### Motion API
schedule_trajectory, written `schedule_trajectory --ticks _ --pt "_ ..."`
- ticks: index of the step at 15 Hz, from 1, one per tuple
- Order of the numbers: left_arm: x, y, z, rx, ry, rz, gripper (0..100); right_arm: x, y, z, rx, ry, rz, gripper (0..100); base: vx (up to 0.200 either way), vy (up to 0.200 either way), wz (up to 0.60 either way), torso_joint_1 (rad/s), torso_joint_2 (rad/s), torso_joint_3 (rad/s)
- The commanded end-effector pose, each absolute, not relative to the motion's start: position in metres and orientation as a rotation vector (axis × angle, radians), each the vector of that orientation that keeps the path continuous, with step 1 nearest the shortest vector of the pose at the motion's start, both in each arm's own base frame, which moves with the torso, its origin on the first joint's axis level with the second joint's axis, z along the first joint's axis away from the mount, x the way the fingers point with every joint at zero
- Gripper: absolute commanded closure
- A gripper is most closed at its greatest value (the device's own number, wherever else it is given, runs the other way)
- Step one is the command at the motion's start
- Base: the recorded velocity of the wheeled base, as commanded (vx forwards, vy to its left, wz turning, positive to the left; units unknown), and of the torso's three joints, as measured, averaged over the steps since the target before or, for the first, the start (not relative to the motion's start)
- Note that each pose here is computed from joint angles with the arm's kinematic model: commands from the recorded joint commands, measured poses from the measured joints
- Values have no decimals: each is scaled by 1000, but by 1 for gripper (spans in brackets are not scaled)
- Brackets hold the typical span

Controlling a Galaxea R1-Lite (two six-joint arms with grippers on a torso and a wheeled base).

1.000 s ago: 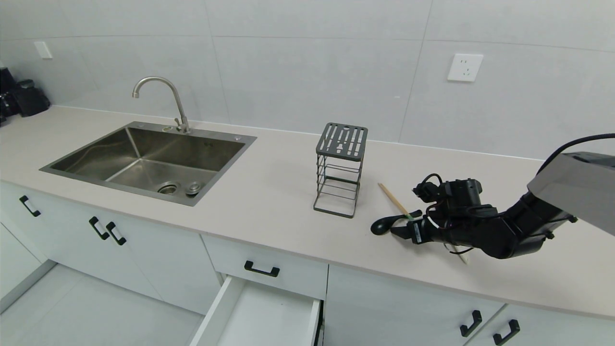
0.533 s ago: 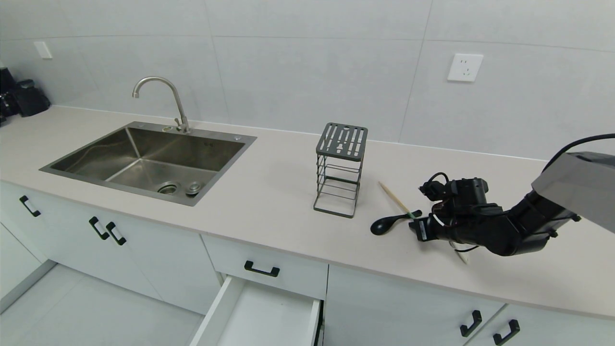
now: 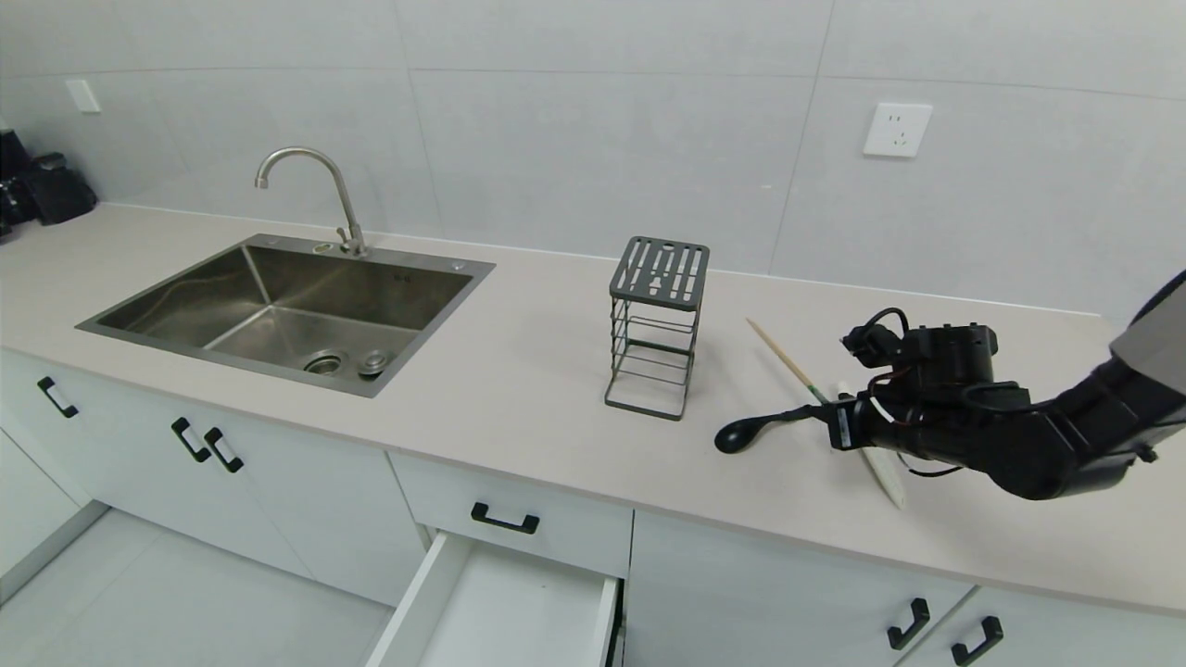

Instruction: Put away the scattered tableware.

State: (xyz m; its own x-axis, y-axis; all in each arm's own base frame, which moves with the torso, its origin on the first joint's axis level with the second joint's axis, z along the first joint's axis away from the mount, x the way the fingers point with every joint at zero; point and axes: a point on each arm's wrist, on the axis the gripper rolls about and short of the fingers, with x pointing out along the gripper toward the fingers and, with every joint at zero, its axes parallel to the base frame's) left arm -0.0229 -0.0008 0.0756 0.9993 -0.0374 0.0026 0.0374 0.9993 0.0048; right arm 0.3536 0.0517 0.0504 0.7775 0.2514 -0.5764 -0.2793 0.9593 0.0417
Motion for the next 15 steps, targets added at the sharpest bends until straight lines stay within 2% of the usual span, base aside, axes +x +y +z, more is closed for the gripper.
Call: schedule_trajectory --ticks 1,8,12,15 --pt "-23 -1 76 5 -2 -37 0 317 49 80 -52 549 297 100 0 0 0 0 0 0" --pt "-23 -1 76 5 -2 -38 0 208 49 133 -66 388 376 100 0 0 0 0 0 0" --pt "-23 -1 76 5 -2 -37 0 165 38 161 -87 215 416 100 0 0 0 0 0 0" --pt "-23 -1 76 5 -2 -37 0 147 31 171 -191 130 457 100 0 0 0 0 0 0"
